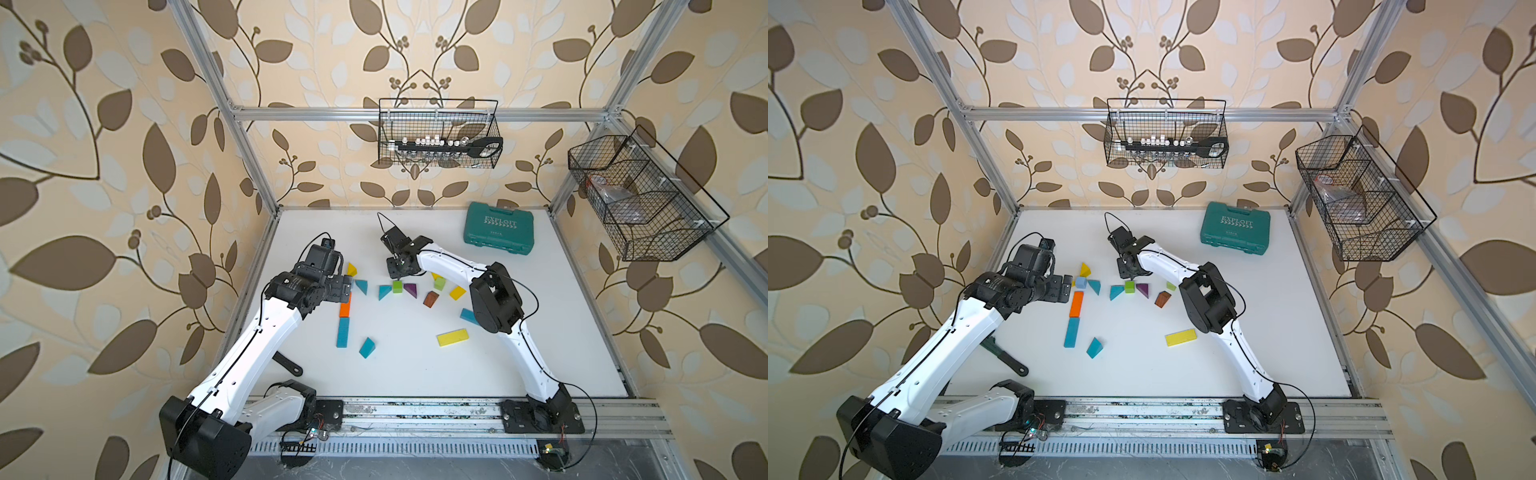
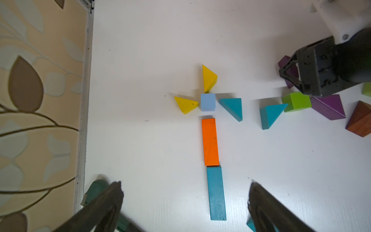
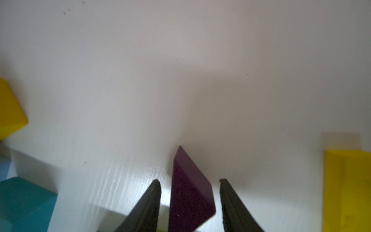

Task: Assemble a small pinwheel with building blocks
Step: Assemble the building block at the center of the board, then pick up the building block from the center of the board.

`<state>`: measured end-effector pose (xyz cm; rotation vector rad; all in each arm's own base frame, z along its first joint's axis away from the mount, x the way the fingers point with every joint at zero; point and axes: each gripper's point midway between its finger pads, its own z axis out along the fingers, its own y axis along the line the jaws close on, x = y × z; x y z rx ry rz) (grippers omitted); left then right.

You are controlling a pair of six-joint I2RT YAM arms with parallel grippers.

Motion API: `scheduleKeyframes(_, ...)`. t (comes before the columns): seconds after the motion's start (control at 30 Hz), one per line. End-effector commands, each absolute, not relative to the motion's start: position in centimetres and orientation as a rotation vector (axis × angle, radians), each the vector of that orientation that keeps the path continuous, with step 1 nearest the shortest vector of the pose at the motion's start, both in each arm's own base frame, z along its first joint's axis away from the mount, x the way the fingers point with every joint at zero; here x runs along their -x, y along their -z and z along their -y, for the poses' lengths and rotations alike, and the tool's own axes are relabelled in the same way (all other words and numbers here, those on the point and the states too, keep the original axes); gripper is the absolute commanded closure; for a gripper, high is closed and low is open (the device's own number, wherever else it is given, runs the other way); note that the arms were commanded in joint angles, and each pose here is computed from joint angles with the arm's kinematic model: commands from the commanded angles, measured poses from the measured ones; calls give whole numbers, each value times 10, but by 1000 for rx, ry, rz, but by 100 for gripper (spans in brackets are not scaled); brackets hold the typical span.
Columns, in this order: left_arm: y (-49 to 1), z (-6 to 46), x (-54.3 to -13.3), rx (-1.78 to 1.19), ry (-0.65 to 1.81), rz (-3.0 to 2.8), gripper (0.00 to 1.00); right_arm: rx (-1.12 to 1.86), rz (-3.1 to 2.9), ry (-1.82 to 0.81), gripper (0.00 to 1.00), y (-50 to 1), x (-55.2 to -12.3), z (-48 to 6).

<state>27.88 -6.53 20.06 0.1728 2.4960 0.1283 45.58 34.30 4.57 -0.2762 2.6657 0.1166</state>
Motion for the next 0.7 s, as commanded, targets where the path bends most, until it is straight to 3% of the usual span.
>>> scheduleKeyframes(0.0, -200, 74, -273, -99, -39, -2577, 1, 263, -2575, -232, 48, -120, -453, -345)
scheduleKeyframes(0.13, -176, 103, -253, -45, 146, -2696, 1, 235, -2531, -303, 42, -159, -442, -320)
scheduleKeyframes(0.3, -142, 140, -220, -134, 125, -2761, 1, 125, -2510, -403, 40, -175, -415, -261)
scheduleKeyframes(0.43, -127, 157, -211, -147, 123, -2816, 1, 96, -2558, -370, 39, -152, -395, -211)
scheduleKeyframes(0.67, -146, 154, -226, -85, 57, -2760, 1, 202, -2714, -278, 42, -111, -380, -184)
